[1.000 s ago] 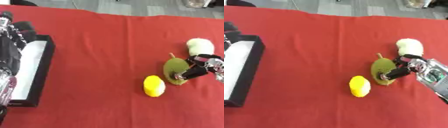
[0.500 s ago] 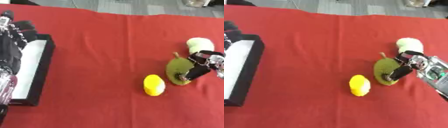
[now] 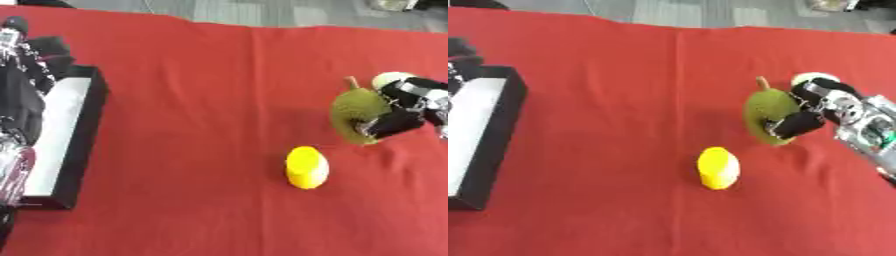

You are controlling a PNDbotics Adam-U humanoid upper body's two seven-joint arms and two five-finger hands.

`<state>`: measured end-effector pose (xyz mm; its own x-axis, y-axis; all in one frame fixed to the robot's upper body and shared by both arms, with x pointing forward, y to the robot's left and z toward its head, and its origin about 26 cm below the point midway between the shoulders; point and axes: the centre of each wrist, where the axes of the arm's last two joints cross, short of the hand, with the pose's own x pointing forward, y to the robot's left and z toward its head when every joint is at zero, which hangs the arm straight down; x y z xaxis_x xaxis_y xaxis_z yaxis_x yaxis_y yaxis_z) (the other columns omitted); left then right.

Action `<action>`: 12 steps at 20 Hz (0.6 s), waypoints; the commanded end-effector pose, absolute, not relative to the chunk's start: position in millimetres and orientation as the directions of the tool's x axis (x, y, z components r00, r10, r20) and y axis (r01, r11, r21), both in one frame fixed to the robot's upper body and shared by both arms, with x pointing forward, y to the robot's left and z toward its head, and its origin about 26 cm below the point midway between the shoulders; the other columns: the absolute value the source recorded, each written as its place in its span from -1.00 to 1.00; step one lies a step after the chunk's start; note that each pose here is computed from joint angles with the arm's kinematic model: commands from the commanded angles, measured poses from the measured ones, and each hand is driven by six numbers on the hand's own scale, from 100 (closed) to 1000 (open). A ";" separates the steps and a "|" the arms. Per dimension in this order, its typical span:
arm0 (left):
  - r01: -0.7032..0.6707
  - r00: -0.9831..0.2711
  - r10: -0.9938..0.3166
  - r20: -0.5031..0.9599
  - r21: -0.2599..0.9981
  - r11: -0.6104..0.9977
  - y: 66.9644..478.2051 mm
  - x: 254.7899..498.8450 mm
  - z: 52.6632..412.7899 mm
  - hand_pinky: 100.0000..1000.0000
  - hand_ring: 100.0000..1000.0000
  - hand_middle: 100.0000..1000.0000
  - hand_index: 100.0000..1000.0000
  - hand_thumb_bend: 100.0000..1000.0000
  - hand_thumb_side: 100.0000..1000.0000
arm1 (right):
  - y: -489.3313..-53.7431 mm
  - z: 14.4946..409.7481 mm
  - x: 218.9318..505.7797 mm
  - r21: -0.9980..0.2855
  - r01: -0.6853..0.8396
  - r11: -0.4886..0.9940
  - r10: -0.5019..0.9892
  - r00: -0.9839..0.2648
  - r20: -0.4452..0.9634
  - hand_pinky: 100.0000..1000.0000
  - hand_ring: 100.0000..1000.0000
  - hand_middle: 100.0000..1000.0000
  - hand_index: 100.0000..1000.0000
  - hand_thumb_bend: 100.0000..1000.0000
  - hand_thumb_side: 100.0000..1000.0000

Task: Pick up the objects with one hand, pass them to the other hand, and then place them into the box on the other side of the table.

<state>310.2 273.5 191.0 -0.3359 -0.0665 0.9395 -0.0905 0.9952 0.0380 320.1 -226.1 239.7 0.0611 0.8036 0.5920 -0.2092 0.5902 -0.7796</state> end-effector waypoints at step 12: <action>-0.041 -0.502 -0.359 0.787 0.392 0.919 286.8 297.7 265.0 0.52 0.42 0.21 0.37 -1.00 0.29 | -173.7 289.5 297.9 -0.795 0.031 0.605 0.777 -0.240 0.582 0.62 0.22 -0.02 -0.05 -1.00 -1.00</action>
